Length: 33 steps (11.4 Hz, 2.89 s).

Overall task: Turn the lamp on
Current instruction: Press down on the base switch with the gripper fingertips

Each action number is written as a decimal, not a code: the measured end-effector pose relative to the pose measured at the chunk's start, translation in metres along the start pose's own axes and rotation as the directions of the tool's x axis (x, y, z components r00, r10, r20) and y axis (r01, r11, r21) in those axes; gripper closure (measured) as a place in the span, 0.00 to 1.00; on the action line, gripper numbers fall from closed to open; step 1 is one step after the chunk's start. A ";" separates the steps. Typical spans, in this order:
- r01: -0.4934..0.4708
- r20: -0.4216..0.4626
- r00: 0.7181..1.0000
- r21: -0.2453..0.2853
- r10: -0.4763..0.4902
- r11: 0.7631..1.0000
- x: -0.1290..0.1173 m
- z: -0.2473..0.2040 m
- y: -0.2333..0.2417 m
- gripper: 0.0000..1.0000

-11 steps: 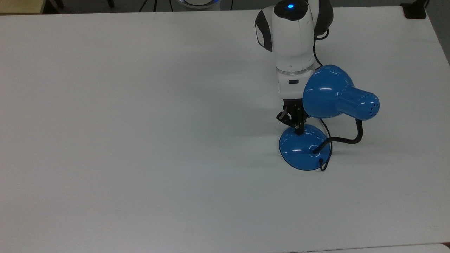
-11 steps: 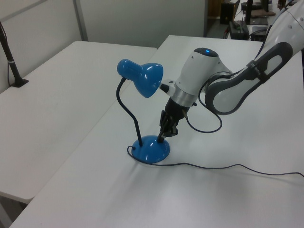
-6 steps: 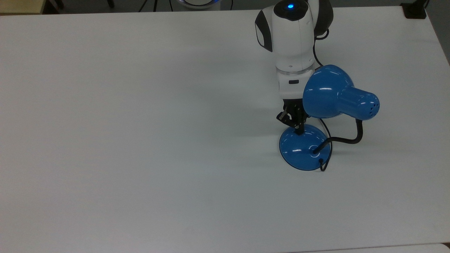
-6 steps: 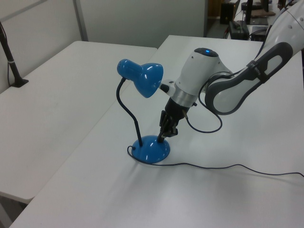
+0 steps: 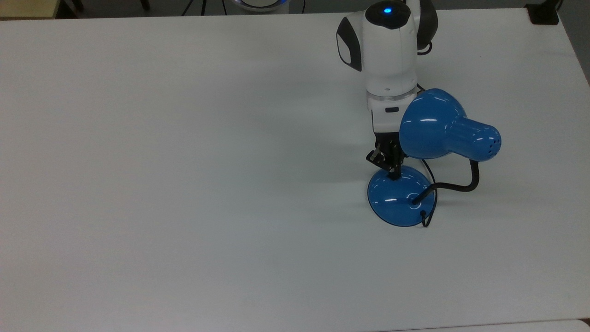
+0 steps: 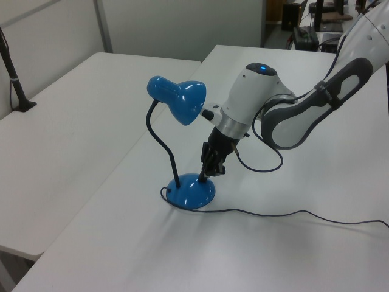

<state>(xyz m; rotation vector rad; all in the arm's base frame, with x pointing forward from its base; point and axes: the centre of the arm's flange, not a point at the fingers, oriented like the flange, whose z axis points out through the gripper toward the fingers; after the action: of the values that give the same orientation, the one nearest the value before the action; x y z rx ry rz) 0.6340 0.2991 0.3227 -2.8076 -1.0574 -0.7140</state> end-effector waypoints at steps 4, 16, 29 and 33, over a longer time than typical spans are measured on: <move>0.054 0.006 0.999 -0.020 -0.054 0.998 0.002 0.001 -0.003 0.99; 0.316 0.042 0.949 -0.118 -0.313 0.941 0.017 0.011 -0.018 0.99; 0.269 0.041 0.963 -0.126 -0.266 0.955 0.030 0.017 -0.017 0.99; 0.100 0.026 0.995 -0.111 -0.098 0.989 0.026 0.018 -0.034 0.99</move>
<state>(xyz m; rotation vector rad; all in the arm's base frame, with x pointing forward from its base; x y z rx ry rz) 0.6367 0.3448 0.3150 -2.8786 -1.2048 -0.7793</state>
